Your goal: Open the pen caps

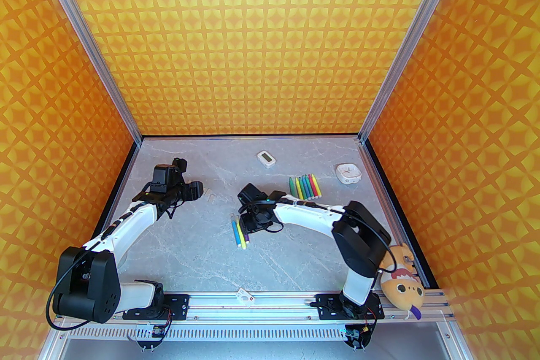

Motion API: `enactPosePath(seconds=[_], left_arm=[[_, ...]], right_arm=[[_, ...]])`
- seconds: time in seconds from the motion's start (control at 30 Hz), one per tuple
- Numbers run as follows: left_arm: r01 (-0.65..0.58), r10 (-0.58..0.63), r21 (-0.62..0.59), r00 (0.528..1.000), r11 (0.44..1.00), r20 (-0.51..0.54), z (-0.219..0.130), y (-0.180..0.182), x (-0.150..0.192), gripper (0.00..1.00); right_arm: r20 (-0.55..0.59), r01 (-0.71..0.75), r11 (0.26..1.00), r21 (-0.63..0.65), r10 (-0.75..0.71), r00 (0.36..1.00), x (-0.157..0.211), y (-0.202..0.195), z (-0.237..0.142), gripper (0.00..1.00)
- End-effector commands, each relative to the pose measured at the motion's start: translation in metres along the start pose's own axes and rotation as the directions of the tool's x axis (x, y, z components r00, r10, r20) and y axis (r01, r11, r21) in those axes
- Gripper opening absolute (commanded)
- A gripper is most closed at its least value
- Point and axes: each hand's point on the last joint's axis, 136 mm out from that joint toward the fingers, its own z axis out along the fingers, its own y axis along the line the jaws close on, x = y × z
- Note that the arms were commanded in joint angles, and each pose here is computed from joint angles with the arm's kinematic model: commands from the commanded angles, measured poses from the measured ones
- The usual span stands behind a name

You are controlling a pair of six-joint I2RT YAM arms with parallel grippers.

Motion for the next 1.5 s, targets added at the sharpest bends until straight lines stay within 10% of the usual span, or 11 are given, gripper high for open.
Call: enactPosePath(seconds=[0.0, 1.47], left_arm=[[-0.028, 0.027, 0.014, 0.999, 1.0, 0.033, -0.006, -0.001, -0.006, 0.72], [-0.039, 0.038, 0.018, 0.998, 0.999, 0.042, 0.0, -0.001, -0.004, 0.76]], right_arm=[[-0.012, -0.017, 1.0, 0.006, 0.018, 1.0, -0.003, 0.006, 0.001, 0.37], [-0.168, 0.076, 0.958, 0.276, -0.03, 0.985, 0.01, -0.023, 0.056, 0.24]])
